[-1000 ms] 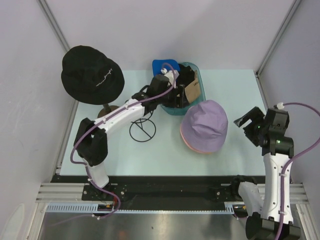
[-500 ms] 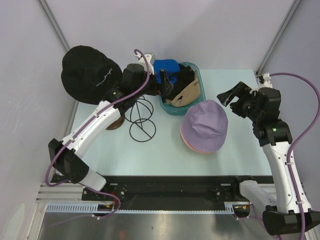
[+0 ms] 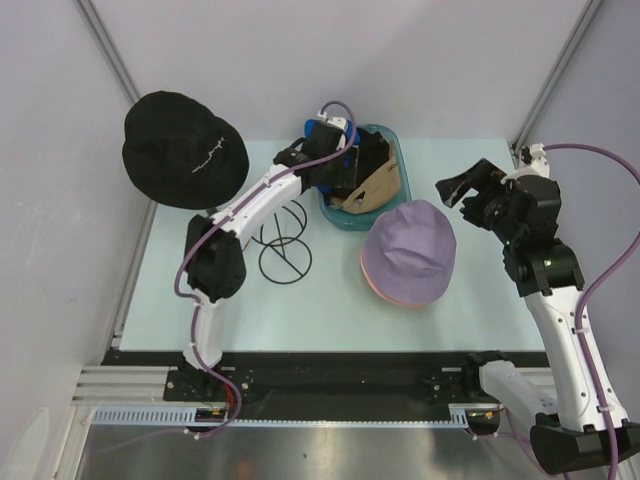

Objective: Stack the hats

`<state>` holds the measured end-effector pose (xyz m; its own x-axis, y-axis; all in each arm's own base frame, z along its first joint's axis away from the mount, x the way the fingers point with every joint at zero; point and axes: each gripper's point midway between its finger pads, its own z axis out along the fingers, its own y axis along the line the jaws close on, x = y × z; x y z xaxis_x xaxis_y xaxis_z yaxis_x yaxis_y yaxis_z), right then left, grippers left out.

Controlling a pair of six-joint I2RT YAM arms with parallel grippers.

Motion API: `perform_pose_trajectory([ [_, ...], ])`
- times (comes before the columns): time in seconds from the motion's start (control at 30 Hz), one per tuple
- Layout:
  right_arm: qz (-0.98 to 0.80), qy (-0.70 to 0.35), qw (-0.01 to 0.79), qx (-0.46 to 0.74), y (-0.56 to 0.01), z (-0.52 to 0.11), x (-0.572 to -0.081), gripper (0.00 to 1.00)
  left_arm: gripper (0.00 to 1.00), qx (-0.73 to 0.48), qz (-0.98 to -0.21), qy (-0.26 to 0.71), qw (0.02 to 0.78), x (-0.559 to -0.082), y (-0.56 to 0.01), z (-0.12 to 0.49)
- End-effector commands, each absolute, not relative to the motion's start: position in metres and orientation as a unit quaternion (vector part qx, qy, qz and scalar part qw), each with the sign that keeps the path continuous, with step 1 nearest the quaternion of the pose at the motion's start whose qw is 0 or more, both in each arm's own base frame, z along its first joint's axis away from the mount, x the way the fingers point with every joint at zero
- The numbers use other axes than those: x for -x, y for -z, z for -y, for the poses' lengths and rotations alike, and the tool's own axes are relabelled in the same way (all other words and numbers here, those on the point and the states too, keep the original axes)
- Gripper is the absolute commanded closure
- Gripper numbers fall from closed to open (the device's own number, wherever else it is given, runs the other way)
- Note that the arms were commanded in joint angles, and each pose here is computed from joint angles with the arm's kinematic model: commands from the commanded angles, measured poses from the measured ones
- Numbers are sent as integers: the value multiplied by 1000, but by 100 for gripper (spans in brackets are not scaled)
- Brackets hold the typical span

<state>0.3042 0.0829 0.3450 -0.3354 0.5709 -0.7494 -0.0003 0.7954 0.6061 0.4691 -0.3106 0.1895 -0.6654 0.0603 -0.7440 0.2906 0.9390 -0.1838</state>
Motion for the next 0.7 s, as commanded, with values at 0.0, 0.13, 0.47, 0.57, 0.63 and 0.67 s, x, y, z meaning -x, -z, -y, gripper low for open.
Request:
perform_pose_trajectory([
  [0.0, -758, -253, 571, -186, -364, -73, -301, 14, 17, -98, -887, 125, 434, -492, -210, 312],
  [0.13, -764, -261, 561, -183, -362, -74, -306, 15, 17, -95, -873, 123, 462, -514, -206, 314],
  [0.47, -775, -276, 537, -187, -354, -76, -316, 15, 16, -58, -859, 158, 484, -565, -178, 316],
  [0.57, -776, -278, 534, -187, -354, -76, -321, 14, 16, -55, -856, 175, 484, -578, -167, 318],
  [0.63, -778, -278, 532, -186, -353, -76, -323, 14, 16, -57, -851, 190, 487, -586, -164, 323],
  [0.67, -779, -278, 530, -185, -352, -77, -325, 15, 16, -53, -850, 190, 489, -588, -163, 322],
])
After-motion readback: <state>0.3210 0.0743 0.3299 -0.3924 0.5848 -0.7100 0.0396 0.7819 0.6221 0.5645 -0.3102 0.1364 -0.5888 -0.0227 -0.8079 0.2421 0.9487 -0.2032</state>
